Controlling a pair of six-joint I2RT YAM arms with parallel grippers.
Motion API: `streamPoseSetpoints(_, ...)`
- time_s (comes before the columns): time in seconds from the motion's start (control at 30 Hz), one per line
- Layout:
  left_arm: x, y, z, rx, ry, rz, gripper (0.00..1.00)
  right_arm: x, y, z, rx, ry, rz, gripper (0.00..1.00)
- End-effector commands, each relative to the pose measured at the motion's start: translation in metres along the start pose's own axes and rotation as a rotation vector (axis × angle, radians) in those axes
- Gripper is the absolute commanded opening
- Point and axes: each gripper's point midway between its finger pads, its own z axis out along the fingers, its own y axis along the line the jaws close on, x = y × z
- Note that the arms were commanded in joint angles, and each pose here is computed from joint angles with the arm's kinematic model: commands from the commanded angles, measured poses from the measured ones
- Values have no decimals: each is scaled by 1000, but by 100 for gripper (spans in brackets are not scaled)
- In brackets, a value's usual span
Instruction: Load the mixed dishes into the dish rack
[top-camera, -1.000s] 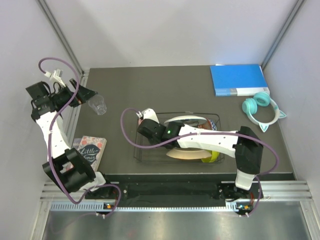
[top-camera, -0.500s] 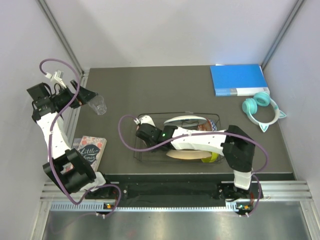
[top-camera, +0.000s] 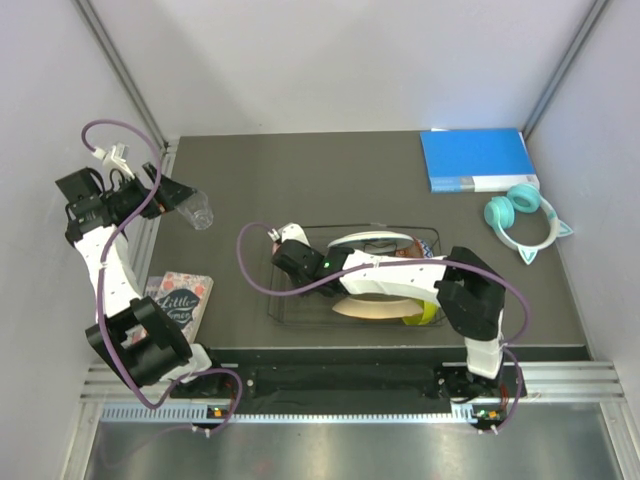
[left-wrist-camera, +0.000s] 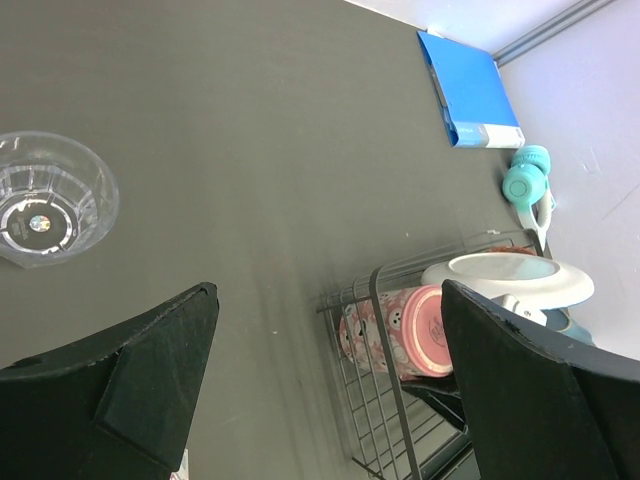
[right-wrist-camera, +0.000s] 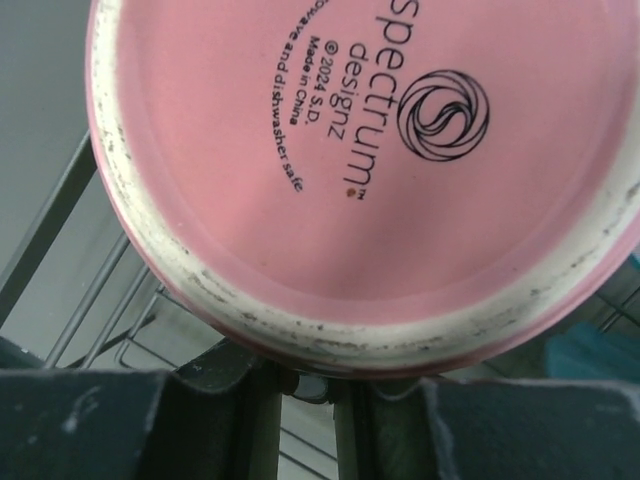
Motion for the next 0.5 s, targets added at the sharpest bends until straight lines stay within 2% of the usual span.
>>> streamPoseSetpoints(0.0,-4,-5,-4,6,-16,60,97,-14,0,5,-4,-26,5,27)
streamPoseSetpoints(0.03,-3,-5,-4,5,-14,56,97,-16,0,3,-8,-31,8,31)
streamPoseSetpoints(0.17,-4,-5,-4,9,-16,52,97,-22,0,-10,-26,-64,17,58)
streamPoseSetpoints(0.3,-5,-7,-6,7,-24,65,97,-31,-1,-21,-20,-76,-2,70)
streamPoseSetpoints(0.47,-4,0,-4,-10,-25,75,97,-50,2,-56,-48,-134,5,74)
